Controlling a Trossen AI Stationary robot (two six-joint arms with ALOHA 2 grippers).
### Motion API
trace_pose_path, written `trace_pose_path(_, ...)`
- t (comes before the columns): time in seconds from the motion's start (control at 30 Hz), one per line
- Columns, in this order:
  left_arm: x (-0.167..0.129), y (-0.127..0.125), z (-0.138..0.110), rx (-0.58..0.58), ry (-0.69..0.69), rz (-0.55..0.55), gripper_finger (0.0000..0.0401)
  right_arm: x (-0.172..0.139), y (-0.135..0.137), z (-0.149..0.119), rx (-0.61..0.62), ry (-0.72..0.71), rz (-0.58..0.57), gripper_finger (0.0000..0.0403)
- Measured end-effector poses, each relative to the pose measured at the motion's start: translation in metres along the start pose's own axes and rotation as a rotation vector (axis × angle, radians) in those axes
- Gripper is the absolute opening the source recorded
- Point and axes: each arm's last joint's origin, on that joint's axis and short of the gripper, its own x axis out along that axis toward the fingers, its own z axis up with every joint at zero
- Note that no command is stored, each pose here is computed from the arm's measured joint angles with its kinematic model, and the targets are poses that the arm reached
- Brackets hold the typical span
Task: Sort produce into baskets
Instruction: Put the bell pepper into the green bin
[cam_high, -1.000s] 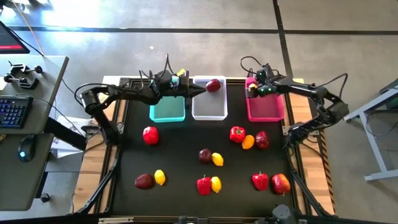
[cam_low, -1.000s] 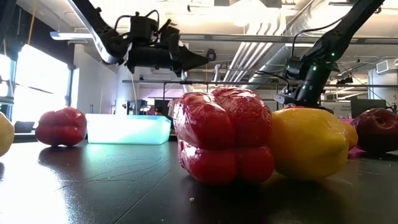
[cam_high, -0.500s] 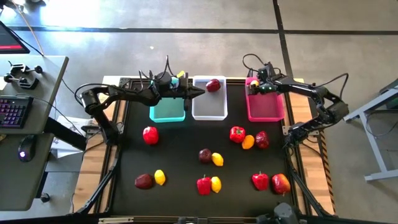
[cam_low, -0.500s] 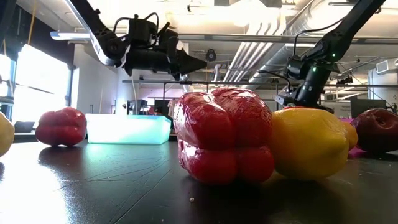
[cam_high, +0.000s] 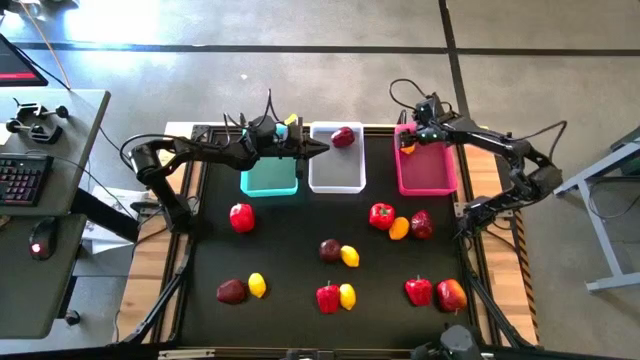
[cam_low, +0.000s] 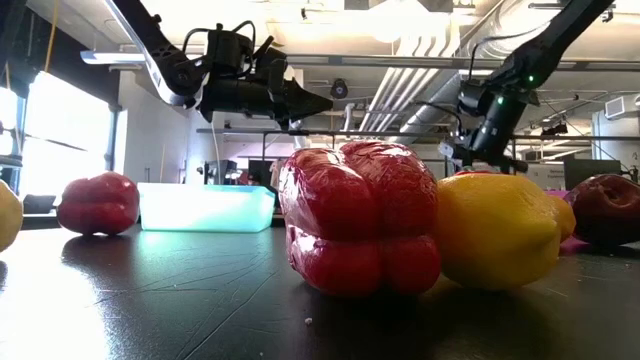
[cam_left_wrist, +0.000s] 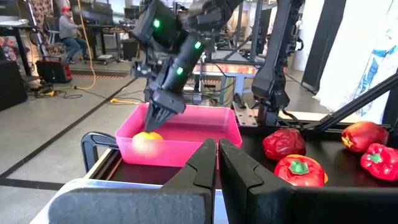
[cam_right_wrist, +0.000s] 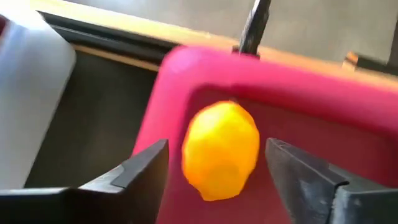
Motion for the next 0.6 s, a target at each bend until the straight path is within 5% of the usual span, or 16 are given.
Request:
trace_pose_path(0.33,0.0,0.0,0.0,0.0,0.0,0.0,0.0005,-0.065,0.051,-0.013,-0.221,-0.127,0.116,0.0015)
trace_pose_path(0.6,0.0,0.0,0.0,0.006,0.0,-0.002,0.0005,-0.093,0.107,-0.062,-0.39,-0.034,0.297,0.0035)
